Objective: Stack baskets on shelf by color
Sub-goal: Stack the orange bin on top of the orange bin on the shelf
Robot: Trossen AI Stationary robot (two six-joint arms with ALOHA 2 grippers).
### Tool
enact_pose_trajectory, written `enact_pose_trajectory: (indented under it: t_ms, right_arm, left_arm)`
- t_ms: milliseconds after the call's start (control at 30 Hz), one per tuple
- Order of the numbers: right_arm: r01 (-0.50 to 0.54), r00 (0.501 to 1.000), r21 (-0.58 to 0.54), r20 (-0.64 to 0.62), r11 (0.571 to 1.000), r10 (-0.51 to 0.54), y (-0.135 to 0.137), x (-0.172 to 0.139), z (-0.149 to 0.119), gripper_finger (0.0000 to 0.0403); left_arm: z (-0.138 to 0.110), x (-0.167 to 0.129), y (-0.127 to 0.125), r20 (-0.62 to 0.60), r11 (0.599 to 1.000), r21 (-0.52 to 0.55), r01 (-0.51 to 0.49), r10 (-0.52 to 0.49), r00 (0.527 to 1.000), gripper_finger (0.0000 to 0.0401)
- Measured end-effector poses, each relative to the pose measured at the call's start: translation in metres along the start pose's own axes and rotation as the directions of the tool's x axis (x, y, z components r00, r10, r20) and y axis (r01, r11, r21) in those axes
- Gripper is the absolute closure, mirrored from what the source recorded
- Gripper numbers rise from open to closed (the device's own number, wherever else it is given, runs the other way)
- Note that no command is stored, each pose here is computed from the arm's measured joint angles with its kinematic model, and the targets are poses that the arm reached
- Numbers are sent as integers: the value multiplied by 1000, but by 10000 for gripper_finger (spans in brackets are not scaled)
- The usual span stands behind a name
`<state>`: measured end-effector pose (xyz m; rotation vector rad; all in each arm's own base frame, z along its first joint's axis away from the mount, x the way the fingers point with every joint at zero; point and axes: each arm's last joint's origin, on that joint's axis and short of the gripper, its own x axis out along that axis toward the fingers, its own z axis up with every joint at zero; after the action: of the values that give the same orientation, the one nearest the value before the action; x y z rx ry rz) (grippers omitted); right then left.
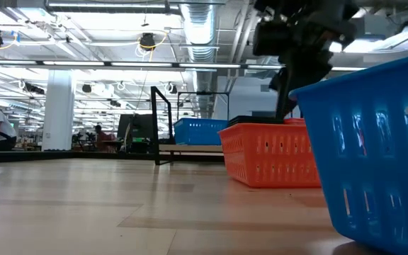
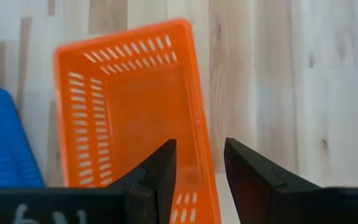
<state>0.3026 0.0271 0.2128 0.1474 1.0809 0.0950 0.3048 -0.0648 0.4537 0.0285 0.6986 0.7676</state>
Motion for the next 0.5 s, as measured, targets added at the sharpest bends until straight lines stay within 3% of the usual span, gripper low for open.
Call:
enact_pose_trajectory:
  t_ms: [500]
  right_arm:
    - [-130,981,6,-144,991,130,-11,49,-6,254]
  left_arm:
    - [0,-9,9,18,998,55,10,-11,1000,401]
